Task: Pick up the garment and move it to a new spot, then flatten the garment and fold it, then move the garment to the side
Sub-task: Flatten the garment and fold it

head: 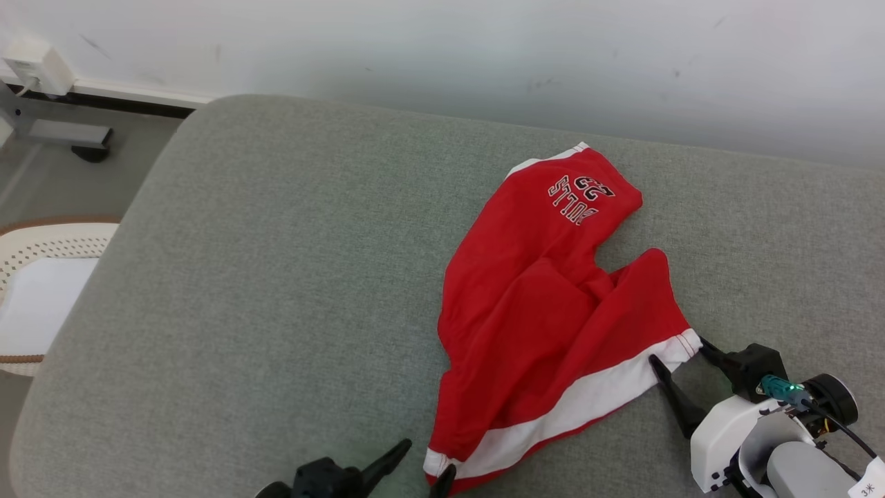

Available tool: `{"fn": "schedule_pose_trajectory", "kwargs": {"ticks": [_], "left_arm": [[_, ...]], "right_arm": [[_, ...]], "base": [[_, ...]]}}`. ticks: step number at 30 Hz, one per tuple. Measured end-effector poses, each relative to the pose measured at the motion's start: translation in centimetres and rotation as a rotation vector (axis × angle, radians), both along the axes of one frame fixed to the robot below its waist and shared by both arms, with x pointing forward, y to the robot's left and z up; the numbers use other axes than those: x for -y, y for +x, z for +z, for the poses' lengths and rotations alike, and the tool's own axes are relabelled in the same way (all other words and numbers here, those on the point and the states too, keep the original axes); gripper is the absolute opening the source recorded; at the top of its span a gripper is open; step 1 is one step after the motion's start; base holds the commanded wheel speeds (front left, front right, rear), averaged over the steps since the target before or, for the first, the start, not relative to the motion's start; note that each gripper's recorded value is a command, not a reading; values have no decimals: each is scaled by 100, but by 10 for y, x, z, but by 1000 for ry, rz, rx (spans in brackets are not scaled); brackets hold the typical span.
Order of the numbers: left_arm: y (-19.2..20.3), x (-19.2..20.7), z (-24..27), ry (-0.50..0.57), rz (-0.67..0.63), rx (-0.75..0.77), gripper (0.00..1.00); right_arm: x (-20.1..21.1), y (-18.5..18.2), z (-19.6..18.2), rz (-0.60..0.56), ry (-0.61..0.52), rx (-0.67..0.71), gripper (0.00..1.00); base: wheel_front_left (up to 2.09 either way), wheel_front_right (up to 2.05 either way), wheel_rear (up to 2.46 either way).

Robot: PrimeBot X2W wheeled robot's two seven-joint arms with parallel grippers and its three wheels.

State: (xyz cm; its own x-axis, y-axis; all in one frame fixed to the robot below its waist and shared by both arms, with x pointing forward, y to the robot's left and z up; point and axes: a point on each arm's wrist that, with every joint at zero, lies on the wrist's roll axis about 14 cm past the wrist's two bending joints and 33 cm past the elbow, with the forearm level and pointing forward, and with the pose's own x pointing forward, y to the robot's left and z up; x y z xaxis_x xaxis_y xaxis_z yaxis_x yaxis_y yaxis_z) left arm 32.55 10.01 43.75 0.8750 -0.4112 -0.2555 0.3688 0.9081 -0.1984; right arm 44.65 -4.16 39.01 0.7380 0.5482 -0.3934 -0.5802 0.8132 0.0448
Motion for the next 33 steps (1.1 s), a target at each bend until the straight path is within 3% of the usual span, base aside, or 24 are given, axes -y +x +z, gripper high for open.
{"fn": "schedule_pose_trajectory", "kwargs": {"ticks": [7,10,16,18,19,20,21,22,23,24,33], "left_arm": [[-4,6,-9,-36,-25,-63,100],[-2,2,-20,27,-48,-79,100],[3,12,-23,5,-72,-89,100],[3,14,-24,5,-79,-90,87],[3,15,-24,3,-84,-91,73],[3,18,-24,4,-94,-89,62],[2,19,-25,4,-99,-91,47],[2,20,-25,1,-102,-92,36],[1,22,-25,-2,-107,-91,15],[1,23,-24,-13,-107,-92,0],[17,25,9,-137,-74,-3,0]], "right_arm": [[0,2,0,2,4,3,100],[0,1,-1,6,3,-2,100],[-2,-1,1,16,-3,-1,100],[-3,-4,0,28,-9,-6,100],[-5,-5,0,35,-12,-9,100],[-7,-6,0,40,-8,-11,96],[-9,-8,0,45,-7,-16,38],[-10,-9,1,49,-3,-18,0],[-11,-10,1,49,2,-27,0],[-13,-12,1,52,8,-31,0],[3,-7,34,-45,152,32,0]], "base": [[0,0,0],[0,0,0],[0,0,0],[0,0,0],[0,0,0],[0,0,0],[0,0,0],[0,0,0],[0,0,0],[0,0,0],[0,0,0]]}}
